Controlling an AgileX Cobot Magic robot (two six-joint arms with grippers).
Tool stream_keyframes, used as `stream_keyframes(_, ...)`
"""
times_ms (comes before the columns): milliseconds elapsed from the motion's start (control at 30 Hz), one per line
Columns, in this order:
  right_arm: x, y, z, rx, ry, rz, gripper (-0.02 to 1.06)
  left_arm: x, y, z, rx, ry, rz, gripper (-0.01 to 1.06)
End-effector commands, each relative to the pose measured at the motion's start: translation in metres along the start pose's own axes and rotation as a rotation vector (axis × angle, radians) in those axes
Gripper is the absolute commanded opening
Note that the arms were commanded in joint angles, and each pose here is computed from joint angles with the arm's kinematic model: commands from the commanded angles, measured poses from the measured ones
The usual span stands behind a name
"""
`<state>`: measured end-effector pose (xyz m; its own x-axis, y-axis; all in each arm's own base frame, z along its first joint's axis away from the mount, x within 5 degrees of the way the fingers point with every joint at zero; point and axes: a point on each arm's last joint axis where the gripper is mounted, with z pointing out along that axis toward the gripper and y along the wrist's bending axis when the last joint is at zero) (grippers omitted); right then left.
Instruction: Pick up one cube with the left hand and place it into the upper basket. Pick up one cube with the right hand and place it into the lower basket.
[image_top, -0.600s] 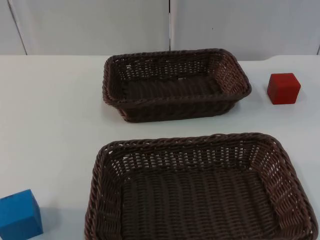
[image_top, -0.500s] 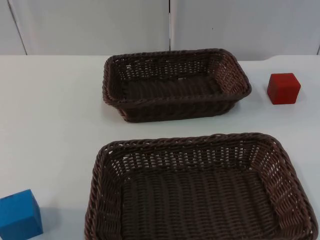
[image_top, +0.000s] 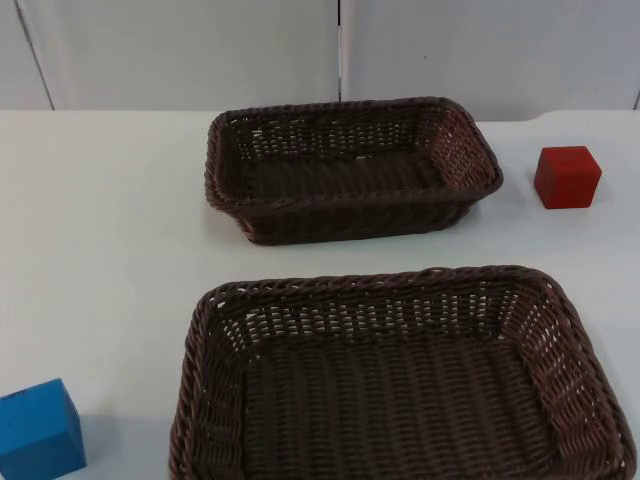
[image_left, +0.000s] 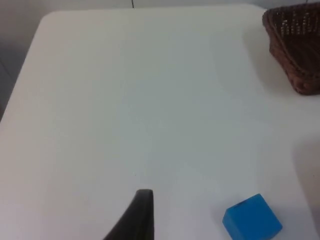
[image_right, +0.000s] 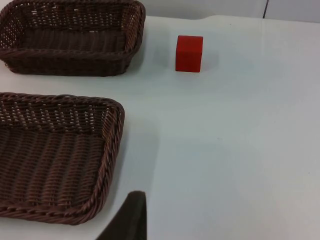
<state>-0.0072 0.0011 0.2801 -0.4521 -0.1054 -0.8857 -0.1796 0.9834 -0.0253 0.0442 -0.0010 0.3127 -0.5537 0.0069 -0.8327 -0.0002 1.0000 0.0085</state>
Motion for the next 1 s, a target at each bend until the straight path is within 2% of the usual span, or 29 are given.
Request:
stream_keyframes(0, 0.001, 0.0, 0.0, -0.001, -0.003, -0.007, 1.05, -0.008, 0.0, 0.004, 0.007, 0.006, -0.009, 1.05)
stream_keyframes(133, 0.001, 0.0, 0.0, -0.001, -0.003, -0.007, 1.05, -0.02, -0.002, 0.019, 0.038, 0.082, -0.034, 1.05)
stream_keyframes(400, 0.001, 0.0, 0.0, -0.001, -0.003, -0.007, 1.05, -0.025, -0.002, 0.045, 0.052, 0.212, -0.051, 1.05)
stream_keyframes(500, 0.001, 0.0, 0.0, -0.001, -0.003, -0.007, 1.05, -0.026, -0.004, 0.053, 0.079, 0.25, -0.055, 1.05)
stream_keyframes(633, 0.001, 0.0, 0.0, -0.001, -0.003, -0.007, 1.05, -0.029, -0.013, 0.072, 0.185, 0.324, -0.047, 1.05)
stream_keyframes(800, 0.001, 0.0, 0.0, -0.001, -0.003, -0.007, 1.05, -0.029, -0.015, 0.083, 0.214, 0.372, -0.052, 1.05)
stream_keyframes(967, 0.001, 0.0, 0.0, -0.001, -0.003, -0.007, 1.05, -0.026, -0.015, 0.106, 0.227, 0.479, -0.066, 1.05)
